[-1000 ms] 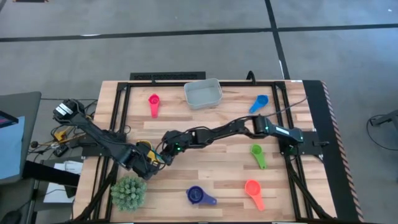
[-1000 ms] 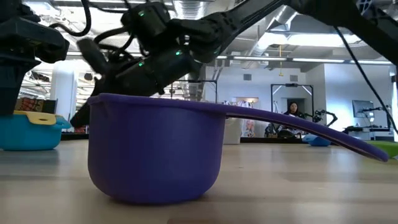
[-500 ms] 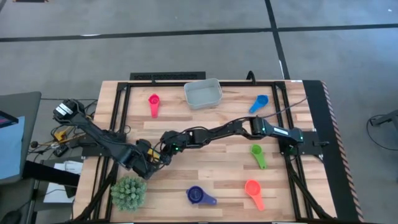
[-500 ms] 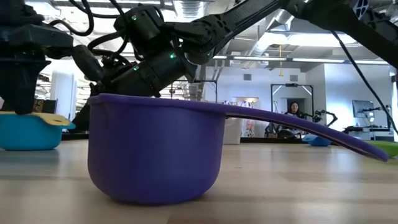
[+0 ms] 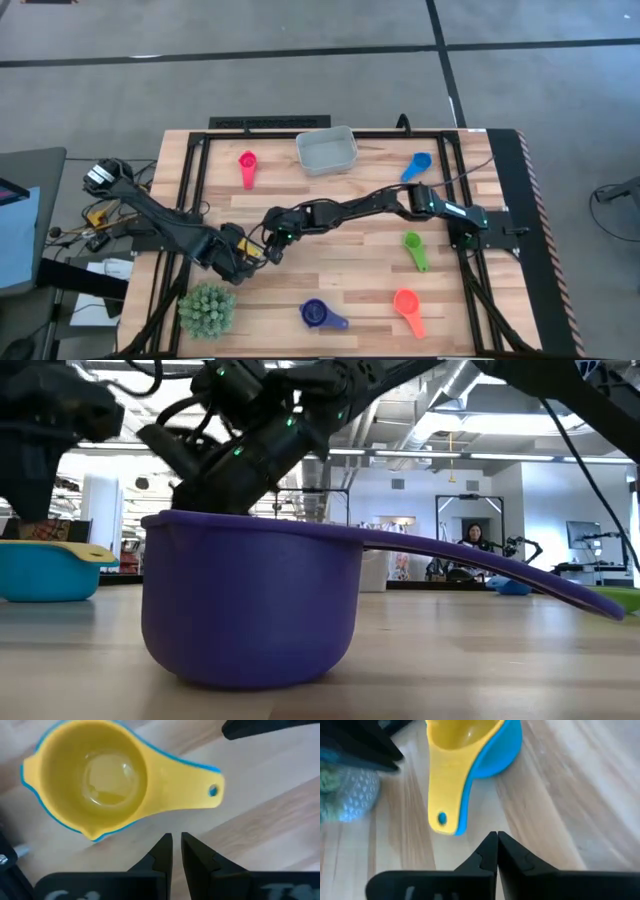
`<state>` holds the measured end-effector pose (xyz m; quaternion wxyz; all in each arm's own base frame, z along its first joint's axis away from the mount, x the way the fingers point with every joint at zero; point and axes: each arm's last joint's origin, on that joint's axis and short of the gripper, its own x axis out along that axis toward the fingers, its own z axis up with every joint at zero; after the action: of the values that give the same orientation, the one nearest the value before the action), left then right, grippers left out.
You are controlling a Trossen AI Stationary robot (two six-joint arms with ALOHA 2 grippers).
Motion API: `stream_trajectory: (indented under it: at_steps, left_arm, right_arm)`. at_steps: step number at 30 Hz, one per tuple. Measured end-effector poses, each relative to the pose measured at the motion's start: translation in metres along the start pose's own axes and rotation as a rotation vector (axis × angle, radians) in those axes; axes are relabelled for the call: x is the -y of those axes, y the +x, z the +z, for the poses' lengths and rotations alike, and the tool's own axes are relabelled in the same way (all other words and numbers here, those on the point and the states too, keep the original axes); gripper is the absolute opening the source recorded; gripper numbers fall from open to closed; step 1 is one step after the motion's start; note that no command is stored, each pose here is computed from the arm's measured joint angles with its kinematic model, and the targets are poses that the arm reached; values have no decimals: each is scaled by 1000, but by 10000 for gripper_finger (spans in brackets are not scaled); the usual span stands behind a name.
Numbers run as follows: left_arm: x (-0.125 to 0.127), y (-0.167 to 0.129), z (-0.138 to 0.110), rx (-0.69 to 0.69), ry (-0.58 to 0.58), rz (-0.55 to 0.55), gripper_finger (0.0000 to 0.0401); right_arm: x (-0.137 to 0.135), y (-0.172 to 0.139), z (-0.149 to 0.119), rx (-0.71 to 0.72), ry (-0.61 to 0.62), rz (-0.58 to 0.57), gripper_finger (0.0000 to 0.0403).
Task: Nest measuring cups in basket
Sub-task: Stack the violet measuring cup on the yellow measuring cup
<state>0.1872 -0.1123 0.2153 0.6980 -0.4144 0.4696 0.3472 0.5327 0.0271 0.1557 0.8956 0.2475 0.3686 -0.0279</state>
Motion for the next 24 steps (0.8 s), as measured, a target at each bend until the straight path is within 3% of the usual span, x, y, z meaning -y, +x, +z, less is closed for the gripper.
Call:
stream_trajectory:
  at_steps: [7,11,17,24]
  left_arm:
    - [2,-33,5,177,-62,-39,26]
    - [5,-41,4,265,-89,-88,26]
    - [12,-46,0,353,-118,-194,26]
    - [22,-45,12,449,-74,-243,26]
  right_arm:
    - [-8,-39,13,-29,-30,-41,58]
    - [-14,-80,17,16,-50,-54,60]
    - [-7,-153,4,88,-75,-81,61]
    - [8,-225,-31,191,42,-87,61]
